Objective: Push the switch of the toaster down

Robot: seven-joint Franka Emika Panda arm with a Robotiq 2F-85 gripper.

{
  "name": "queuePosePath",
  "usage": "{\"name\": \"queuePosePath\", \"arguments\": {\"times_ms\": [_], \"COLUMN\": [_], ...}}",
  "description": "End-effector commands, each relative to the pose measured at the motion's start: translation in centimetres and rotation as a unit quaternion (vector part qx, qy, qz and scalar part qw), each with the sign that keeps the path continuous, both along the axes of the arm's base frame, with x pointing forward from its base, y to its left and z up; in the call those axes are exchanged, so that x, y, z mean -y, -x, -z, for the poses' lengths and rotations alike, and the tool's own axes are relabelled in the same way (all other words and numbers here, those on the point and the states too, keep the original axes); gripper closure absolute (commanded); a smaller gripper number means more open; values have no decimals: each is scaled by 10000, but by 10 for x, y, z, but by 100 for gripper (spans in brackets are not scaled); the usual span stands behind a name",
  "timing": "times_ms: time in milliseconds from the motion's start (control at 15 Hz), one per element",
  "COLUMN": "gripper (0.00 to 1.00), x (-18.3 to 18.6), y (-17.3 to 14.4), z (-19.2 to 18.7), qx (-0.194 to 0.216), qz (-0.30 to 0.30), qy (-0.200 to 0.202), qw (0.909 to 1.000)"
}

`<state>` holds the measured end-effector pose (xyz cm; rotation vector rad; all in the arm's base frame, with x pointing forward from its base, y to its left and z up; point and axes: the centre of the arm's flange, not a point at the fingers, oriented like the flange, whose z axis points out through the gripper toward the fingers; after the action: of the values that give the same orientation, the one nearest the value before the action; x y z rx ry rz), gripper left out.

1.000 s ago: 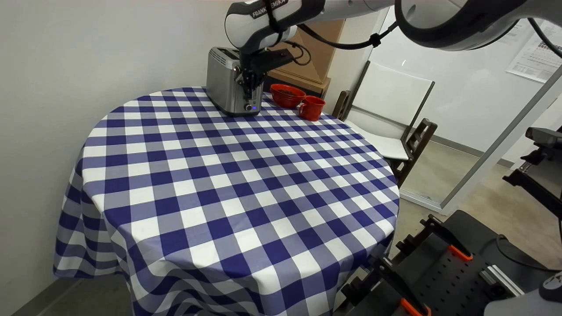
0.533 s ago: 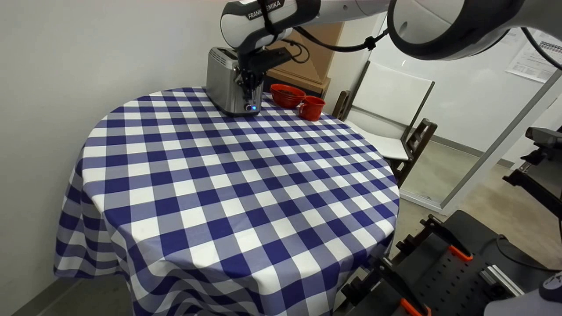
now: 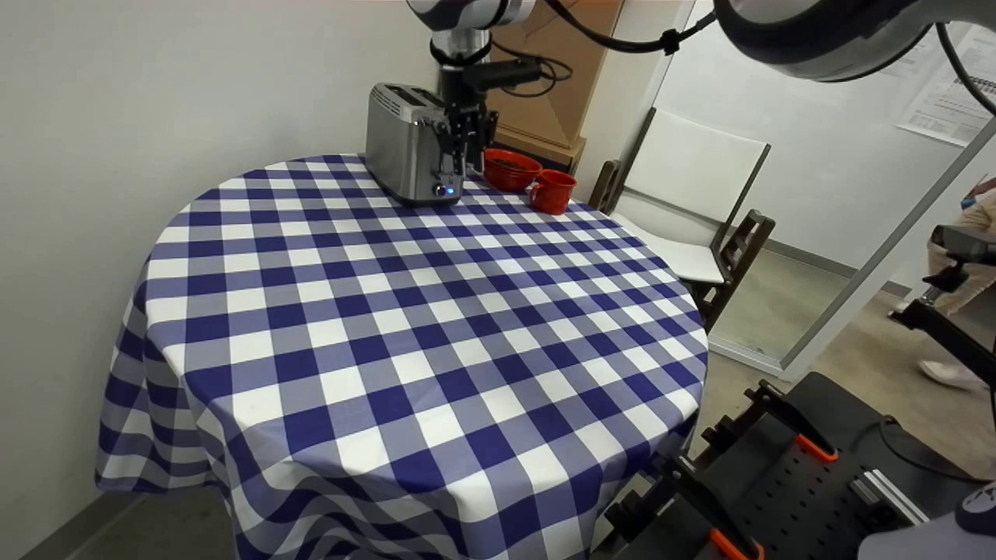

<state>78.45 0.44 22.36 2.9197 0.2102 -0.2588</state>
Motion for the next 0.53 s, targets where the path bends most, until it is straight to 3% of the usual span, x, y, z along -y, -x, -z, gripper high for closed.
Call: {"name": "queuePosePath", "arguments": {"times_ms": [0,200,467], "gripper": [23,0,0], "x": [16,24,31], "y": [38,75,110], "z": [-69,-108,-135], "qx": [-565,-759,-793], "qz": [3,-12,182], "qy": [-22,89,-16], "qw": [9984,9971,9967]}}
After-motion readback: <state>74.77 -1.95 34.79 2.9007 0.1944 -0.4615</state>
